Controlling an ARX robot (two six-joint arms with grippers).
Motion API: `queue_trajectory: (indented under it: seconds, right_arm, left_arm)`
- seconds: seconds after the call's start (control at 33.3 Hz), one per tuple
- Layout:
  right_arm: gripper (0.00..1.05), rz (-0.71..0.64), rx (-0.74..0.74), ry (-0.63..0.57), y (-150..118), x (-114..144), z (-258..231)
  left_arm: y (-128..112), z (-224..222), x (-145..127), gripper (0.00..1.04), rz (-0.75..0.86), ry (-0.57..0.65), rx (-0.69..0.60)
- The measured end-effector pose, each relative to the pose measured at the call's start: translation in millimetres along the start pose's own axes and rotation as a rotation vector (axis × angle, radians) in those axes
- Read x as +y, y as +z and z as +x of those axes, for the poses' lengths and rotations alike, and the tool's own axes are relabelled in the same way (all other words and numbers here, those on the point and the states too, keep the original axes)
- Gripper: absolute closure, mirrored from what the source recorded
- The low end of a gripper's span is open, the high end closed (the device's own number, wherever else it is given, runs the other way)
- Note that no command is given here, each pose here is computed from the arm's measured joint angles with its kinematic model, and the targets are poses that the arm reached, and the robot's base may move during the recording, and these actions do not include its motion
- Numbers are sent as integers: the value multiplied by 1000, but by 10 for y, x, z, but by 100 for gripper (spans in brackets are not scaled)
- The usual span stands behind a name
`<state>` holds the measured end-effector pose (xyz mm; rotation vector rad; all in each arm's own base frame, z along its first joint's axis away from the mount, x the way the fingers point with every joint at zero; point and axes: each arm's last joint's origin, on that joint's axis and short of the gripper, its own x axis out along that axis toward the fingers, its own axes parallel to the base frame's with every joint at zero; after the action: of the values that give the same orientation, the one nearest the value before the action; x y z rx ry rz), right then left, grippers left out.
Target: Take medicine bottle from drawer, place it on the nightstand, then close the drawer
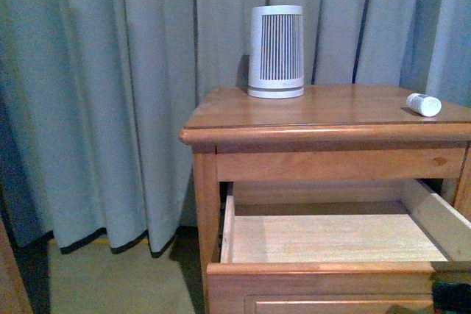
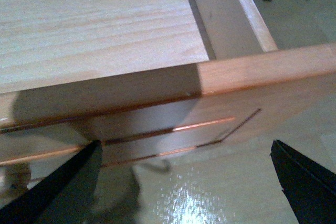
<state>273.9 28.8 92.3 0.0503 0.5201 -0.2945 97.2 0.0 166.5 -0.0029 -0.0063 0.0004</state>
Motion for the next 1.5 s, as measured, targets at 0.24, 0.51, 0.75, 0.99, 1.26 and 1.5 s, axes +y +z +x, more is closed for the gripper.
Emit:
queue_trajectory:
  seconds: [0.24, 0.51, 0.75, 0.99, 1.26, 1.5]
  right_arm:
    - [7, -42, -89, 1, 375, 209, 623]
    - [7, -63, -121, -12, 748, 291, 1140]
    - [7, -100, -108, -50, 987, 236, 1433]
    - [7, -86, -90, -47, 975, 210, 1431]
    - [7, 17, -138, -1, 1030, 93, 415]
    - [7, 54, -259, -94, 962, -254, -518]
  left_arm:
    - [0, 0, 0, 7, 0, 0, 0]
    - [0, 0, 0, 7, 0, 0, 0]
    - [0, 0, 0, 7, 0, 0, 0]
    - [0, 0, 0, 7, 0, 0, 0]
    - [0, 0, 0, 7, 0, 0, 0]
    - [0, 0, 0, 7, 0, 0, 0]
